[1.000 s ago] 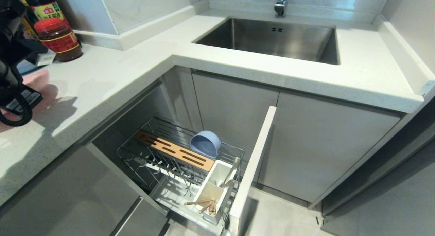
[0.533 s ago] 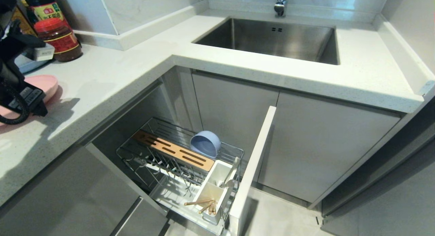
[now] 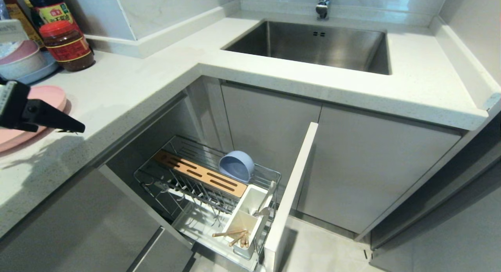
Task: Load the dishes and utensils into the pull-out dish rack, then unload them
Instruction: Take the plate out of the cupboard, then take the bowl out of the cupboard
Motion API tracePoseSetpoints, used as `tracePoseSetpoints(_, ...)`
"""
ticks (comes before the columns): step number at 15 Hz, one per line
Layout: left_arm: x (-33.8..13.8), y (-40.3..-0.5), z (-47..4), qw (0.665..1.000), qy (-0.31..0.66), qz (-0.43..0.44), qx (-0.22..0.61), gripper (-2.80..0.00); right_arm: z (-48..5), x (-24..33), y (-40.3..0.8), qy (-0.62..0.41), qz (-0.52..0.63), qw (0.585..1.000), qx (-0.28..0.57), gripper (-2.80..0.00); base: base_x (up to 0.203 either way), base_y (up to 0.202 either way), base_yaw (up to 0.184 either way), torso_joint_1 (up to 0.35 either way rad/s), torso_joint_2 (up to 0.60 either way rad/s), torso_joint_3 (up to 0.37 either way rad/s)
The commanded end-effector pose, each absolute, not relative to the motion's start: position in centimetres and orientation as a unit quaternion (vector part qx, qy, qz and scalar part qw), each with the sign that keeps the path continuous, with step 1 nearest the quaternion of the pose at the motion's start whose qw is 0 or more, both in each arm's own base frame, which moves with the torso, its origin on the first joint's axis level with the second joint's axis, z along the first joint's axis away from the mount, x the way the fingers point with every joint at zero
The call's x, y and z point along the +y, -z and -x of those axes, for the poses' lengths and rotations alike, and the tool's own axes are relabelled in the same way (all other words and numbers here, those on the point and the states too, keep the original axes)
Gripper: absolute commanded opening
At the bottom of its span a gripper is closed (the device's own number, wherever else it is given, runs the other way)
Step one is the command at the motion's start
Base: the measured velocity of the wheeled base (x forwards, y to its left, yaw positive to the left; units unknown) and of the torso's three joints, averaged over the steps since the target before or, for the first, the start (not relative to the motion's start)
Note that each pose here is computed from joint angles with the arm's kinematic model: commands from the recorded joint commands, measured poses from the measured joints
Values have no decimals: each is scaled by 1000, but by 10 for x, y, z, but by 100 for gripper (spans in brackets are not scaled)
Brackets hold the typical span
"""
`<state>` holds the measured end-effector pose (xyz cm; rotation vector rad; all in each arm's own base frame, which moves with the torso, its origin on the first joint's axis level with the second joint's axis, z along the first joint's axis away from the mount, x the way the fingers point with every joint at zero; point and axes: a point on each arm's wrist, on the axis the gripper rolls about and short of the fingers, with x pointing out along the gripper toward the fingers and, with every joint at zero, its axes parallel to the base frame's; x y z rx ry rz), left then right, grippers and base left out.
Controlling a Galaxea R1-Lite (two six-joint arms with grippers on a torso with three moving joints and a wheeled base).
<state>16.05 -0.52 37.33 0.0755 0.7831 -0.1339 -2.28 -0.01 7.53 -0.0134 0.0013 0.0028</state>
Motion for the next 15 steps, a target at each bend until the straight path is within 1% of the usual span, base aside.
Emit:
tracePoseSetpoints(1,-8,-389,-119,934,129,31,331,0,23,0,-75,-2,7,1000,1,-280,0,0,0,0,0,0)
tracePoseSetpoints(2,-9,-394,-107,938,147,60,309,-190,23,0,-75,-2,7,1000,1,-280,0,0,0,0,0,0)
tracePoseSetpoints(3,-10,-399,-102,940,156,94,290,-280,23,0,-75,-2,7,1000,1,-280,0,0,0,0,0,0)
tracePoseSetpoints(4,-10,-401,-101,938,160,123,280,-280,23,0,-75,-2,7,1000,1,-280,0,0,0,0,0,0)
tracePoseSetpoints(6,-18,-405,-108,929,213,158,257,-280,23,0,-75,-2,7,1000,1,-280,0,0,0,0,0,0)
tracePoseSetpoints(8,-32,-406,-115,908,257,202,262,-280,23,0,-75,-2,7,1000,1,-280,0,0,0,0,0,0)
tracePoseSetpoints(9,-38,-407,-120,895,263,241,267,-280,23,0,-75,-2,7,1000,1,-280,0,0,0,0,0,0)
tracePoseSetpoints(10,-45,-406,-132,883,261,276,276,-280,23,0,-75,-1,7,1000,1,-280,0,0,0,0,0,0)
tracePoseSetpoints(11,-50,-403,-145,878,250,294,282,-280,23,0,-75,-2,7,1000,1,-280,0,0,0,0,0,0)
tracePoseSetpoints(15,-63,-384,-201,886,141,336,288,-280,23,0,-75,-2,7,1000,1,-280,0,0,0,0,0,0)
